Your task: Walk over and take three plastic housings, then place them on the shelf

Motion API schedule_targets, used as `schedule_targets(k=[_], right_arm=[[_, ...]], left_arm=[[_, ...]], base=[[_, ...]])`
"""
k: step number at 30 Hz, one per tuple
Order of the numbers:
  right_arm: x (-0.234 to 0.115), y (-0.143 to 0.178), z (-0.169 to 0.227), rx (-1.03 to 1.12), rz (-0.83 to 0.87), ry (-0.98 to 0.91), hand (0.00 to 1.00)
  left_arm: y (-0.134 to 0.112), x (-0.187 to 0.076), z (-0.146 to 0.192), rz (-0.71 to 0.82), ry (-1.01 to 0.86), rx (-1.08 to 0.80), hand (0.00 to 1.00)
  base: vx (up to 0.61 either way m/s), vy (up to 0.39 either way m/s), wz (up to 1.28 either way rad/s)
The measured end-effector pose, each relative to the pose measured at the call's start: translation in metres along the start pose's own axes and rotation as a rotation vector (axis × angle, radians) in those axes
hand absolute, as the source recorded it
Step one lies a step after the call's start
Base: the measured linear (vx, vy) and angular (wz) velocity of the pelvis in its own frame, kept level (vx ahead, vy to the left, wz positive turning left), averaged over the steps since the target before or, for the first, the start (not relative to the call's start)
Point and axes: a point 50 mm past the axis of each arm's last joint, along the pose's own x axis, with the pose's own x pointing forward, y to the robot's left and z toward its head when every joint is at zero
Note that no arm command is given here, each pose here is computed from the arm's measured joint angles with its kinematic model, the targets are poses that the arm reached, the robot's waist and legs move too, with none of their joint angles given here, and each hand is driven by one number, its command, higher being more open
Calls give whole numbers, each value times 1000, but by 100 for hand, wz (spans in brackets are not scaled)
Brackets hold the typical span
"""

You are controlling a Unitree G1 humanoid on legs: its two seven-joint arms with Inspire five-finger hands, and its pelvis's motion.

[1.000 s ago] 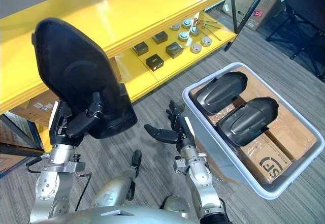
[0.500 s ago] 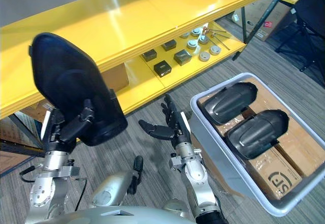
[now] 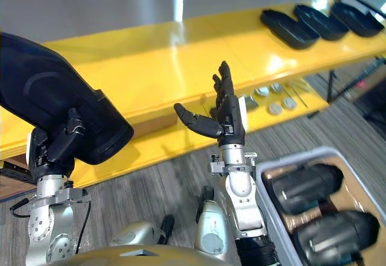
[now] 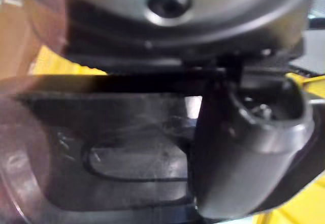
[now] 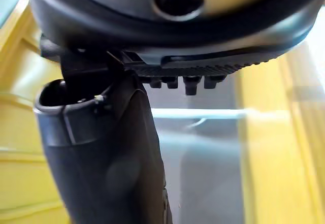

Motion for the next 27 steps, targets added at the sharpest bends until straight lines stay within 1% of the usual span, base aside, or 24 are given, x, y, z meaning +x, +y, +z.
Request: schedule_targets(k=[3, 4, 6, 7, 9, 10, 12, 13, 14, 15, 16, 18, 19, 21, 22, 24, 27], right_arm=[[12, 1, 15, -5, 28, -105, 100], [26, -1, 25, -20, 78, -165, 100], [32, -4, 32, 13, 109, -195, 100], [34, -10, 36, 21, 96, -213, 100], [35, -31, 39, 16, 62, -217, 100], [35, -35, 41, 21, 50, -222, 100], [35, -51, 52, 31, -2, -267, 100], [34, -54, 55, 27, -16, -281, 100], [33, -58, 59, 19, -39, -295, 100], [29, -63, 59, 8, -65, -285, 100], [28, -64, 58, 1, -76, -277, 100], [18, -62, 46, 32, -121, -216, 100], [14, -62, 42, 38, -131, -184, 100], [10, -62, 40, 50, -145, -163, 100], [1, -63, 40, 52, -166, -143, 100], [-6, -65, 38, 51, -180, -116, 100], [-14, -67, 34, 41, -181, -62, 100]], left_arm=[[14, -2, 10, 50, -51, 35, 0], [21, -7, 9, 127, -45, 1, 0], [30, -15, 9, 168, -26, 17, 0], [31, -14, 10, 166, -30, 22, 0], [21, -13, 4, 131, -16, -13, 0], [19, -11, 4, 115, -20, -18, 0], [4, 1, 6, 21, -61, -40, 0], [-1, 5, 7, -7, -74, -53, 0], [-12, 10, 9, -63, -94, -77, 0], [-24, 13, 10, -129, -106, -103, 0], [-30, 13, 12, -164, -112, -112, 0], [-44, 17, 17, -299, -111, -105, 0], [-48, 19, 18, -356, -99, -92, 0], [-51, 19, 19, -399, -86, -83, 0], [-55, 18, 18, -450, -64, -81, 0], [-58, 17, 15, -504, -31, -64, 0], [-68, 15, 6, -594, 63, -36, 0]], base=[[255, -238, 50], [376, -306, 1], [344, -194, 10], [355, -166, 59], [376, -123, 51], [407, -79, 6], [398, -45, -1], [300, 70, 6], [274, 134, 6], [272, 168, -3], [325, 204, -19], [298, 195, -26], [183, 144, -13], [129, 97, -5], [107, 71, -4], [79, 39, -7], [29, -9, -9]])
